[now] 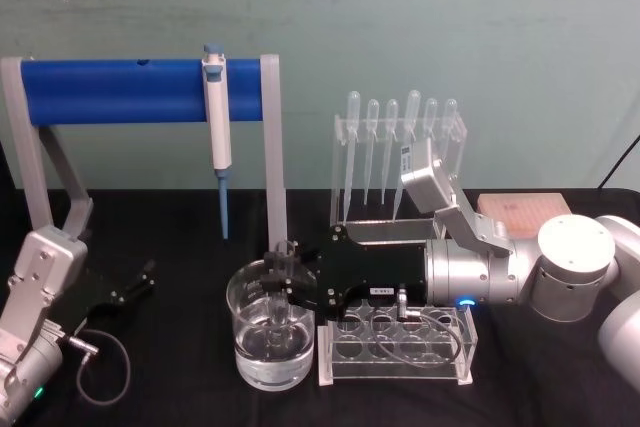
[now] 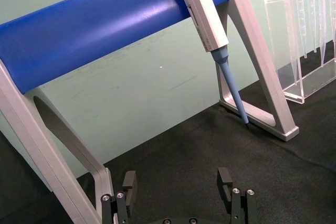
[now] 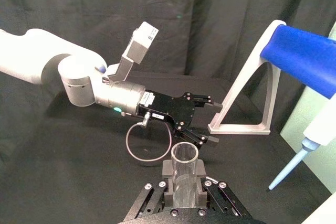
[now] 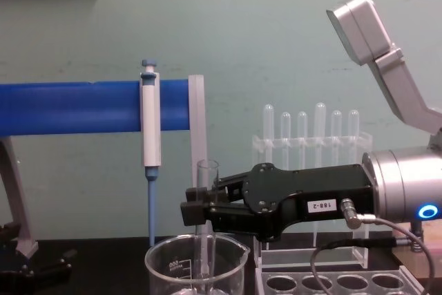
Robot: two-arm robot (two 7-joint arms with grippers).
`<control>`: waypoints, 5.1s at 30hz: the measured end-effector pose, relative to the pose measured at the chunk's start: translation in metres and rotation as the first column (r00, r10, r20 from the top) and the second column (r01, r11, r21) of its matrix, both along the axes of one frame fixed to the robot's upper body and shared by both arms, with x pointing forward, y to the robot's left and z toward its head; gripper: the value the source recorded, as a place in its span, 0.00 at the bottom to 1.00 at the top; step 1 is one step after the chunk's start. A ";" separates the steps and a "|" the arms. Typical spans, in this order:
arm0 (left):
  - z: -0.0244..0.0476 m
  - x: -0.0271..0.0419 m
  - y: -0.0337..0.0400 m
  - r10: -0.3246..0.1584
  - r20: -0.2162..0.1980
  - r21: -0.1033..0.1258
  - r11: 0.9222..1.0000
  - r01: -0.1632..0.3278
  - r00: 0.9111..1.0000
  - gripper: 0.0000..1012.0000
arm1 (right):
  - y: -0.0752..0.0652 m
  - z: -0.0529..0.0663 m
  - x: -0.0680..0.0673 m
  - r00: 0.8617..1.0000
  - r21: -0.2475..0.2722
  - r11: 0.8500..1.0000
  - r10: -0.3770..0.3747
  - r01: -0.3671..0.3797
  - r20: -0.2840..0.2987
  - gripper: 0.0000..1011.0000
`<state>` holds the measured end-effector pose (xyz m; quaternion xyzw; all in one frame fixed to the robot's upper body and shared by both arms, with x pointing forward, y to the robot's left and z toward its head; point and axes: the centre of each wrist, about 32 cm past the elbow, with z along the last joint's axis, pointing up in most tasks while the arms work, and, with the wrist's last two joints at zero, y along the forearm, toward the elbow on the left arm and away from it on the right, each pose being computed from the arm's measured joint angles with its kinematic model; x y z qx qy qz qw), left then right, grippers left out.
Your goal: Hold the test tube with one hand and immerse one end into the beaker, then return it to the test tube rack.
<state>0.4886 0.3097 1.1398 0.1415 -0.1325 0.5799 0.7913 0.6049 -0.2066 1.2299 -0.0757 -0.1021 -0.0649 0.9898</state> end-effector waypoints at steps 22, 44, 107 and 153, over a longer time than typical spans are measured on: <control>0.0000 0.0000 0.0000 0.000 0.000 0.000 1.000 0.000 1.000 0.99 | 0.000 0.000 0.000 1.000 0.001 1.000 -0.002 0.002 0.000 0.22; 0.0000 0.0000 0.0000 0.000 0.000 0.000 1.000 0.000 1.000 0.99 | 0.000 0.000 0.000 1.000 0.001 1.000 -0.001 0.001 0.000 0.22; 0.0000 0.0000 0.0000 0.000 0.000 0.000 1.000 0.000 1.000 0.99 | 0.003 0.027 0.000 0.998 -0.004 0.999 0.039 -0.039 0.040 0.22; 0.0000 0.0000 0.0000 0.000 0.000 0.000 1.000 0.000 1.000 0.99 | -0.040 0.104 -0.032 0.999 0.010 1.000 -0.010 0.010 0.048 0.22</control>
